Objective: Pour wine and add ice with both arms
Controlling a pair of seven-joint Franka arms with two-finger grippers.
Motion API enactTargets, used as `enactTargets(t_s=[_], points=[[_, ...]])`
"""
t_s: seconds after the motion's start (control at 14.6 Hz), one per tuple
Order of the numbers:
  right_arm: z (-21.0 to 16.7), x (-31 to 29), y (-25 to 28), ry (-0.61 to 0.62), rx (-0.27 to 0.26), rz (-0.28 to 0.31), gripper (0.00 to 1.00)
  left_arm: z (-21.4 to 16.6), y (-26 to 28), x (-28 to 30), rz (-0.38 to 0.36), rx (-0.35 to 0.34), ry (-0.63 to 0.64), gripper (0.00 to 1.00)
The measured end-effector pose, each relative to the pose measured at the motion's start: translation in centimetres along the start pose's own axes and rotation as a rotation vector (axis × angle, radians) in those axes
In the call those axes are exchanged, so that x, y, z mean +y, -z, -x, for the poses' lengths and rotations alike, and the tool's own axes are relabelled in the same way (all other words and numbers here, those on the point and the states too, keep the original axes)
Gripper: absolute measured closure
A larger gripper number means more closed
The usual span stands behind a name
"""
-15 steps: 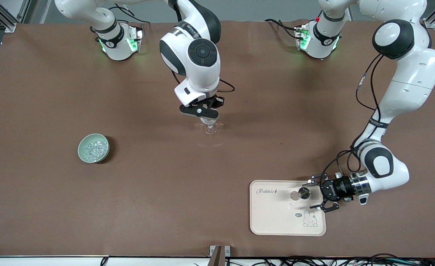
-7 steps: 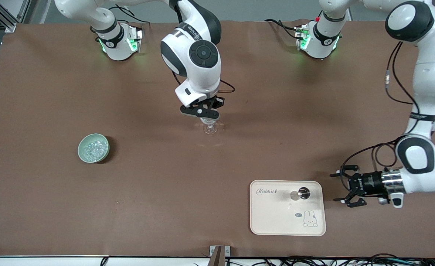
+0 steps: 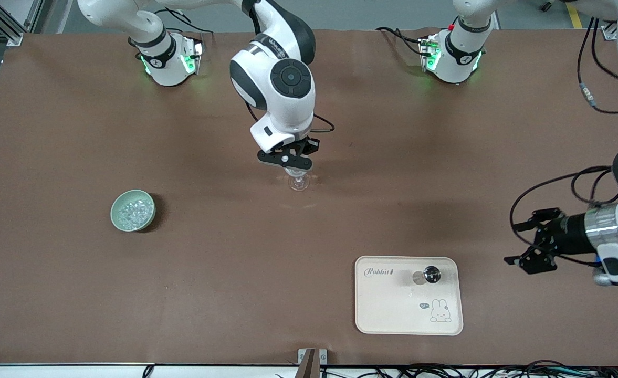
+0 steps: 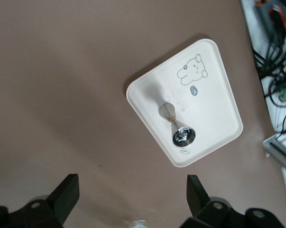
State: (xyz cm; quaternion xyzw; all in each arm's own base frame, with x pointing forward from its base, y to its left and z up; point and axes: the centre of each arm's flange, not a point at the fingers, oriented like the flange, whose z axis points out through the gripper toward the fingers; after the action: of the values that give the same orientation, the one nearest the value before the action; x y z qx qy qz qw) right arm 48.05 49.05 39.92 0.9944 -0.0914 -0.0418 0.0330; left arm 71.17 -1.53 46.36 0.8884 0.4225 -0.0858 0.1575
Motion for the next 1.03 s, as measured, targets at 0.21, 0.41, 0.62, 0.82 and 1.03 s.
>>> enactTargets(t_s=[0.21, 0.41, 0.62, 0.82, 1.03], points=[[0.0, 0.0, 0.0, 0.000, 0.000, 0.000, 0.63, 3.2, 6.1, -0.9, -0.091, 0.122, -0.268, 0.00], [0.0, 0.0, 0.0, 0.000, 0.000, 0.001, 0.57, 6.3, 11.3, -2.2, -0.181, 0.195, -0.503, 0.00], [-0.5, 0.3, 0.2, -0.008, 0.003, -0.002, 0.44, 9.0, 15.0, -4.0, -0.276, 0.204, -0.704, 0.00], [-2.2, 2.2, 3.5, -0.038, 0.042, -0.020, 0.14, 12.1, 16.7, -4.4, -0.366, 0.206, -0.809, 0.00], [-4.8, 7.3, 9.9, -0.078, 0.111, -0.041, 0.00, 16.0, 16.7, -4.5, -0.367, 0.184, -0.844, 0.00]])
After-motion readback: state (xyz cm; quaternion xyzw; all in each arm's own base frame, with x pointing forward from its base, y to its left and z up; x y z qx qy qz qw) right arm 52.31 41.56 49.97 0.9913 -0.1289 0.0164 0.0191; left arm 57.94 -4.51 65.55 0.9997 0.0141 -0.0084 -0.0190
